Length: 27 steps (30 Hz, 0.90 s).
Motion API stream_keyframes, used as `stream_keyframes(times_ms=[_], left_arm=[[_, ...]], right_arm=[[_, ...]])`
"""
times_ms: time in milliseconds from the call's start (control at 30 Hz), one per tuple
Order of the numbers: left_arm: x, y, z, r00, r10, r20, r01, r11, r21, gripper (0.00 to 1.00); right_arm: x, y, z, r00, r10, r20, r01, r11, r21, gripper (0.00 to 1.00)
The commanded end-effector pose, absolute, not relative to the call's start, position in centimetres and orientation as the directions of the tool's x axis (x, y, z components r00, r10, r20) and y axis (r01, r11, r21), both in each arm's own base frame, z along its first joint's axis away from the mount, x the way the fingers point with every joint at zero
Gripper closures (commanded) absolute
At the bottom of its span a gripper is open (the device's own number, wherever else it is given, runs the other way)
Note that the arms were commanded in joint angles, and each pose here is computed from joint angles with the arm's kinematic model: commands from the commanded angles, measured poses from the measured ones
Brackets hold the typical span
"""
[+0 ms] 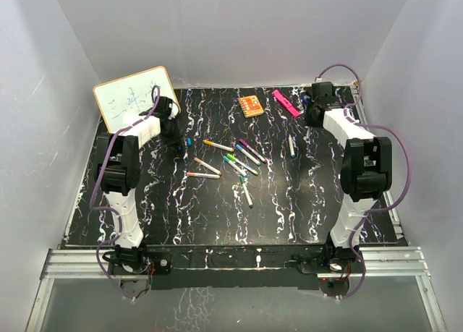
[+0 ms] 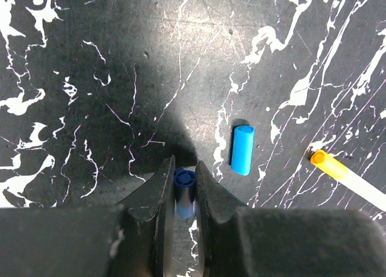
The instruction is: Open the pen caps
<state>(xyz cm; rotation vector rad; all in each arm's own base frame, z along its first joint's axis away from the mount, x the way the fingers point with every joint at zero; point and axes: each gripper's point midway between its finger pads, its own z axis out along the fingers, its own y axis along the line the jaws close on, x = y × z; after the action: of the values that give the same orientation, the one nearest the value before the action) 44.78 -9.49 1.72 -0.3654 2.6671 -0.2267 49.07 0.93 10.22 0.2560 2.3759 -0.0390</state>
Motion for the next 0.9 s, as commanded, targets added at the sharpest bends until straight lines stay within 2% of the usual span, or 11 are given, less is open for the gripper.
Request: stream_keyframes(times_ms=[0,33,100,233,367,533,700,867], left_arm=[[45.5,-9.4,1.3,-0.870,-0.294,-0.397,-0.227,0.951,-0.208,1.00],[45.4,-9.3,1.2,-0.871,-0.294,-0.394,-0.228,0.952,-0.207,0.98],[45.4,-9.4,1.3,-0.871,-0.294,-0.393,-0.227,0.951,-0.208,0.87],[45.0,-9.4,1.4,-0.873,-0.293,-0.390,-0.227,0.951,-0.208,0.76],[44.8,-9.3,1.9,-0.872,-0.292,-0.393,-0.225,0.952,-0.208,0.70],[44.8,-9.1,3.1,-0.863,-0.298,-0.409,-0.230,0.951,-0.209,0.51],[44.9,-8.7,6.1,-0.836,-0.305,-0.456,-0.231,0.950,-0.211,0.42],[44.6,-8.4,8.6,-0.822,-0.302,-0.483,-0.224,0.951,-0.213,0.39]], right_arm=[[49.6,1.0,8.8,-0.714,0.152,-0.684,0.168,0.985,0.043,1.00],[49.4,1.0,8.4,-0.722,0.151,-0.676,0.165,0.985,0.043,1.00],[49.1,1.0,7.7,-0.732,0.147,-0.666,0.164,0.986,0.038,1.00],[48.6,1.3,6.5,-0.755,0.139,-0.641,0.146,0.988,0.043,1.00],[48.3,2.2,6.0,-0.765,0.134,-0.630,0.122,0.991,0.063,1.00],[48.3,4.4,6.9,-0.753,0.082,-0.653,0.058,0.997,0.058,1.00],[48.1,8.3,7.3,-0.749,-0.001,-0.663,-0.022,0.999,0.023,1.00],[48.3,11.5,6.7,-0.754,-0.031,-0.656,-0.062,0.998,0.024,1.00]])
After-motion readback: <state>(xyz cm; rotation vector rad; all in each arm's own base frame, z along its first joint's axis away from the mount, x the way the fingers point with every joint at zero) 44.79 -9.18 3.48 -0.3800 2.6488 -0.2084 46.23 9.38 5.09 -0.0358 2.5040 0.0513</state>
